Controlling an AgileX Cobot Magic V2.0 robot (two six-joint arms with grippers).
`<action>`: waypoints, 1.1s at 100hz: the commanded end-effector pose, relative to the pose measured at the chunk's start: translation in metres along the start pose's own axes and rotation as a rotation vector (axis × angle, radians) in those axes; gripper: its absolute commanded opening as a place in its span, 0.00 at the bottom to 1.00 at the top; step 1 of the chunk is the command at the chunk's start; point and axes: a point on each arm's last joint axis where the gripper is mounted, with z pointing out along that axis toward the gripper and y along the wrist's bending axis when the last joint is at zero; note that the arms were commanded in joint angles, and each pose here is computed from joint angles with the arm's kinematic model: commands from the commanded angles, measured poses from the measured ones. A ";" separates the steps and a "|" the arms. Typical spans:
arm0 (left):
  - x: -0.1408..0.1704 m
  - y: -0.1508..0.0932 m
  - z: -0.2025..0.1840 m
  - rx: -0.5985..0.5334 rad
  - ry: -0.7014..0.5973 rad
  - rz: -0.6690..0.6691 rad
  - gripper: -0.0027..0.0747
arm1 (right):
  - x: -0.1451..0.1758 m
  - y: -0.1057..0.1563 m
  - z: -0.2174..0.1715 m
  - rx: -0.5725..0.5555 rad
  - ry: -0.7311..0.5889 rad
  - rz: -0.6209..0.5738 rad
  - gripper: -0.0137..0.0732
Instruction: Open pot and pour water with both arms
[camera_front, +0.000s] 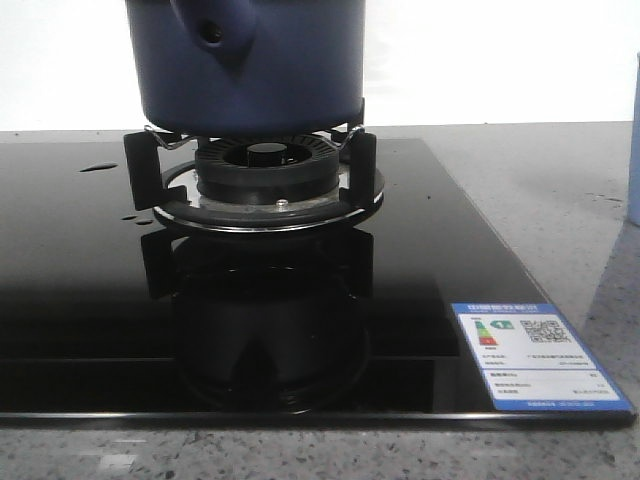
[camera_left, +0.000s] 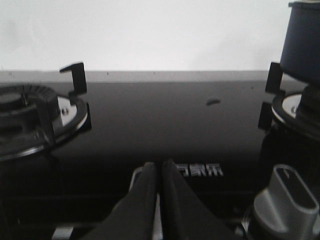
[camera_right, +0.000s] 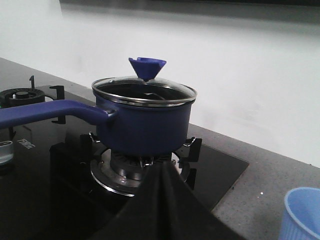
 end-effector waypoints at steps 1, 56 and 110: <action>0.015 0.000 0.001 -0.004 0.071 -0.025 0.01 | -0.009 -0.003 0.000 0.034 -0.040 0.022 0.08; 0.020 0.000 -0.002 -0.004 0.110 -0.025 0.01 | -0.009 -0.003 0.000 0.034 -0.040 0.022 0.08; 0.020 0.000 -0.002 -0.004 0.110 -0.025 0.01 | -0.009 -0.003 0.000 0.034 -0.040 0.022 0.08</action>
